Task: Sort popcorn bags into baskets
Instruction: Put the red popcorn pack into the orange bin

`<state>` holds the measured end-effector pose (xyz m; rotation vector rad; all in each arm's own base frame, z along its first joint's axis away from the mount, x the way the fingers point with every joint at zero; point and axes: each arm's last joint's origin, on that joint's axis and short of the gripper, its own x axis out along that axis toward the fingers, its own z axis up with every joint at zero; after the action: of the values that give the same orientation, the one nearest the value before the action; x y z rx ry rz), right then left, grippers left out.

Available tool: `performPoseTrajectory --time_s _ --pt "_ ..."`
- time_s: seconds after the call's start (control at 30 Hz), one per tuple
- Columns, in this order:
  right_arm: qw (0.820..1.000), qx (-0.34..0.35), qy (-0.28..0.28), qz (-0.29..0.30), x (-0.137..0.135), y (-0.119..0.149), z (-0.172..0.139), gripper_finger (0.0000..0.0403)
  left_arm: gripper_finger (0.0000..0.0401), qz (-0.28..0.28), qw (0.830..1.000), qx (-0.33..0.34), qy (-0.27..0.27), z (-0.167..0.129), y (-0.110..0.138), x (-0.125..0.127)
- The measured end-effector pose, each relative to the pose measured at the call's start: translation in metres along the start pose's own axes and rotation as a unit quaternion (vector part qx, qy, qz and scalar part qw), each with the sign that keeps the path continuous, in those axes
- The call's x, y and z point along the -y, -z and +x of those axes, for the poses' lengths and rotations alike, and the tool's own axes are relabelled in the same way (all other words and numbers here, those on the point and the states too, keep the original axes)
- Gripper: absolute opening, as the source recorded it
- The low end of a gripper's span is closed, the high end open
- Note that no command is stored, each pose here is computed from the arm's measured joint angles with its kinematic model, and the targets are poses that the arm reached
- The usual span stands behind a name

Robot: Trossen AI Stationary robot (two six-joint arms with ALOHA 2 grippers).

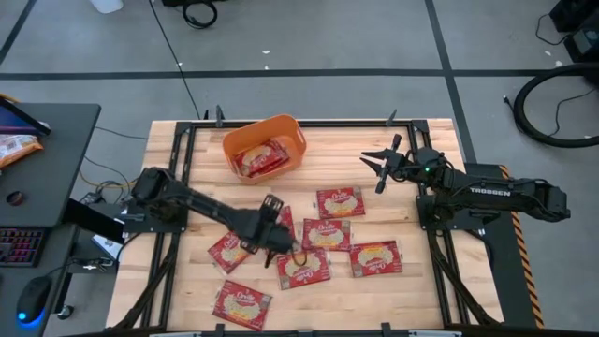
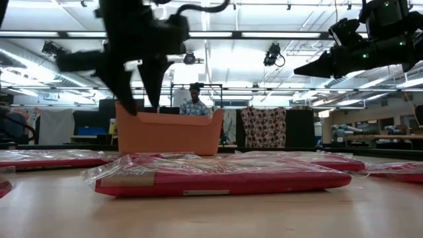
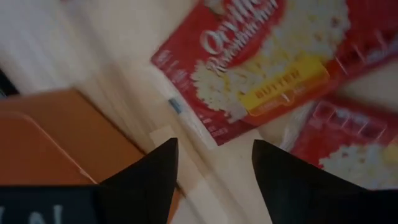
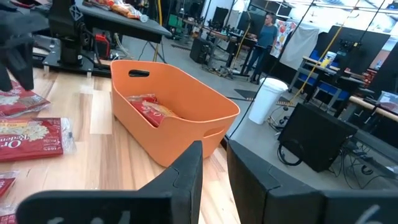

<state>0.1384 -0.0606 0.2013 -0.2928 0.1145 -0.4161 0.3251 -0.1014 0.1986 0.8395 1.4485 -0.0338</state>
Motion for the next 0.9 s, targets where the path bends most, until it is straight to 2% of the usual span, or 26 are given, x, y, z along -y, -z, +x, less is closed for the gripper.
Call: performPoseTrajectory --time_s 0.2,0.33,0.5,0.67,0.9 --pt "1.000 0.000 0.000 0.000 0.000 0.000 0.000 0.0079 0.0217 0.089 0.996 -0.009 -0.017 0.026 0.008 0.027" --pt "1.000 0.000 0.000 -0.001 0.000 0.000 0.000 0.0079 0.0217 0.122 0.992 0.014 -0.041 0.040 0.008 0.034" --pt "1.000 0.000 0.000 -0.004 0.000 0.000 0.000 0.0079 0.0217 0.128 0.991 0.022 -0.008 0.046 0.011 0.037" --pt "1.000 -0.001 0.000 -0.004 0.000 0.000 0.000 0.0079 0.0217 0.115 0.992 0.042 -0.014 0.046 0.007 0.035" --pt "1.000 0.000 -0.005 -0.005 0.000 0.000 0.000 0.0079 0.0217 0.117 0.992 0.037 -0.003 0.054 0.011 0.042"
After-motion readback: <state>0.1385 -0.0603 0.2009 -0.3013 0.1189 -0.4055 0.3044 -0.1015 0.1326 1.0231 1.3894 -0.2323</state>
